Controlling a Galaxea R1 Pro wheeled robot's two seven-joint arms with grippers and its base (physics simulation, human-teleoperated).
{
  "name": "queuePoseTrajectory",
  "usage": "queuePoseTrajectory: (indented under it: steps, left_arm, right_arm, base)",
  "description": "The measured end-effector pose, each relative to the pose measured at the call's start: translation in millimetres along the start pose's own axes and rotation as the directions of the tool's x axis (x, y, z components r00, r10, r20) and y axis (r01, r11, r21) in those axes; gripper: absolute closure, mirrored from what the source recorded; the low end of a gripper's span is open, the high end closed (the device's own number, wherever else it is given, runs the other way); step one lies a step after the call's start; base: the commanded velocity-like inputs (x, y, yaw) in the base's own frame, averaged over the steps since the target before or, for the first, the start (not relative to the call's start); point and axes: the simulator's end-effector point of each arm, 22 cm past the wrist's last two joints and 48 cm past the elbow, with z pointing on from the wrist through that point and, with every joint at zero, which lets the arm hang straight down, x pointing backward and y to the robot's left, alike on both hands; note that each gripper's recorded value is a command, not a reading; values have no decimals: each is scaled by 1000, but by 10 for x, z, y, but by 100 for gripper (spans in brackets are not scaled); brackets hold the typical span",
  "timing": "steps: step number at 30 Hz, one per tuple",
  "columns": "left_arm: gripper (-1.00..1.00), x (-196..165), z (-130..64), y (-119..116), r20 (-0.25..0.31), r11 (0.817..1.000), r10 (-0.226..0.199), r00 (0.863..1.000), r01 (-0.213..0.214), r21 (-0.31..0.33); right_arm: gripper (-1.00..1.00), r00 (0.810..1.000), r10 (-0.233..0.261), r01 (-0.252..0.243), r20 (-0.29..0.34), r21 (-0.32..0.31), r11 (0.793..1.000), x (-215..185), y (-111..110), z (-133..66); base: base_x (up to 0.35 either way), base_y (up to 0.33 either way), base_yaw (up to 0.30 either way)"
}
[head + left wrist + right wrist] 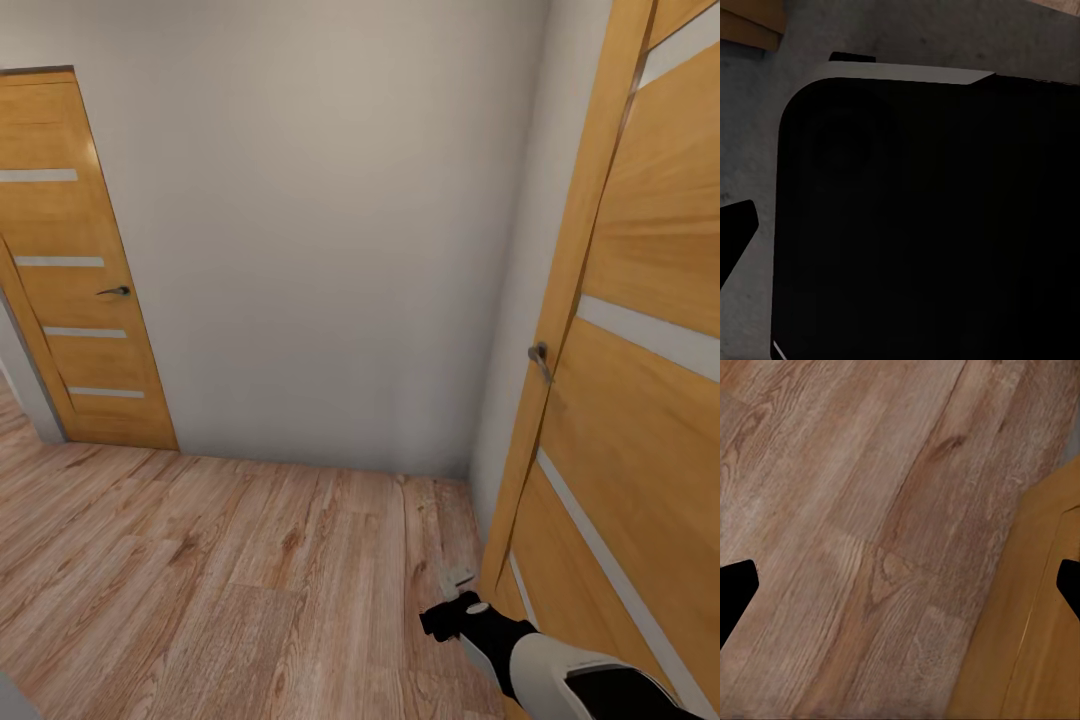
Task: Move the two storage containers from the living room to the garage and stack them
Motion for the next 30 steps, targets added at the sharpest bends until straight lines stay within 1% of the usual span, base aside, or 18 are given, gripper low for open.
queuePoseTrajectory:
  steps: [4,8,11,15,18,19,21,26,30]
  left_arm:
    - [-100,0,0,0,0,1000,0,1000,0,0]
    - [-100,0,0,-1,0,1000,0,1000,0,0]
    - [-100,1,0,1,0,1000,0,1000,0,0]
    - [-100,1,0,0,0,1000,0,1000,0,0]
    - [-100,0,0,1,0,1000,0,1000,0,0]
    - [-100,0,0,1,0,1000,0,1000,0,0]
    - [-100,0,0,0,0,1000,0,1000,0,0]
    - [-100,0,0,-1,0,1000,0,1000,0,0]
    - [-100,0,0,2,0,1000,0,1000,0,0]
  right_arm:
    - [-100,998,2,-2,-60,-12,1000,127,56,-4]
    - [-100,990,2,-14,-139,-81,997,289,227,-29]
    - [-100,987,2,-19,-160,-105,994,324,280,-41]
    - [-100,987,1,-20,-162,-114,993,359,309,-43]
    - [-100,978,-3,-26,-210,-135,990,829,466,-71]
    - [-100,976,-3,-28,-218,-140,990,933,505,-81]
    - [-100,973,-7,-31,-232,-157,987,1293,639,-124]
    - [-100,975,-5,-36,-222,-180,983,1744,820,-208]
    - [-100,974,0,-44,-228,-184,982,1971,869,-263]
  base:
    - [0,0,0]
    - [0,0,0]
    - [0,0,0]
    - [0,0,0]
    - [0,0,0]
    - [0,0,0]
    - [0,0,0]
    - [0,0,0]
    - [0,0,0]
